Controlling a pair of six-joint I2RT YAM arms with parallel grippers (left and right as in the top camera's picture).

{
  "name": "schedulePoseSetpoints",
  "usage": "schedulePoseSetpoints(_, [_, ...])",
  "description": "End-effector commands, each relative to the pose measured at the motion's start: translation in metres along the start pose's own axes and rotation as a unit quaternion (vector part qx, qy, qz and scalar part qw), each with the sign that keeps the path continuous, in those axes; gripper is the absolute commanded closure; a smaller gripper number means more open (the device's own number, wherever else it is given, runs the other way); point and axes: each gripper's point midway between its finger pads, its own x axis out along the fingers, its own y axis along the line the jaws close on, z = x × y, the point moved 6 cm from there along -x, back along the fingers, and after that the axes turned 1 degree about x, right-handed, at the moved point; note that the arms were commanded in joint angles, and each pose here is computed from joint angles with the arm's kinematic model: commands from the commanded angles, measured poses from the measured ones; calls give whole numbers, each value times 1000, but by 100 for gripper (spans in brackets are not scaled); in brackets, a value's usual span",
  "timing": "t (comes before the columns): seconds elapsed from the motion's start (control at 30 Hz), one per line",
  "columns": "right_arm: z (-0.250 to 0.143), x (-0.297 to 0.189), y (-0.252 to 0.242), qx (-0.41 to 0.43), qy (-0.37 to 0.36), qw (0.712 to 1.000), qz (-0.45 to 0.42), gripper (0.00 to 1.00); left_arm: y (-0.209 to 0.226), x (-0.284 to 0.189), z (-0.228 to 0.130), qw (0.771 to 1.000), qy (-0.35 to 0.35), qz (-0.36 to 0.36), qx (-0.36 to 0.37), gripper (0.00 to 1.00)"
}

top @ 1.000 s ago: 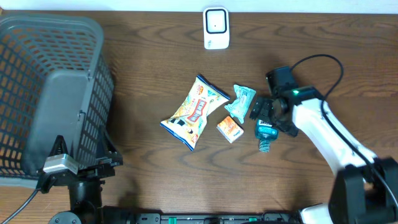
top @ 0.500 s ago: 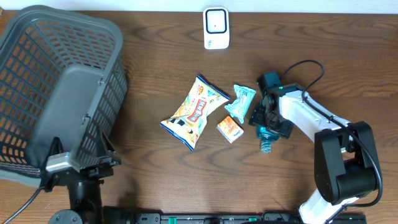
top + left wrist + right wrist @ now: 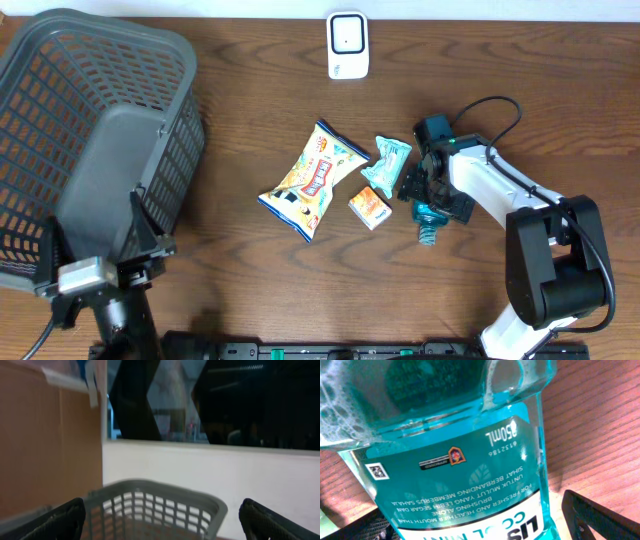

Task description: Scan the item barcode

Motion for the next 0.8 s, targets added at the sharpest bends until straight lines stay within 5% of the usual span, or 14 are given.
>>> schedulePoseSetpoints(0.0, [1,4,-1,-8,-1,1000,-10,3,-13,-8,29,995,-47,-76,53,2])
schedulePoseSetpoints(0.13, [2,4,1,-7,-3,1000,-6,3,-65,-31,35,939,-96,-319,84,2])
schedulePoseSetpoints(0.23, [1,4,1,-8,1,1000,-3,3,-84,-37,18,907,-53,-413,61,2])
schedulePoseSetpoints(0.43, [-2,4,4,-12,5,1000,1,3,-98,-14,-48,896,121,-425,42,2])
schedulePoseSetpoints(0.77, [-3,4,6,-14,4,1000,2,2,-114,27,-115,873,263,-408,42,2])
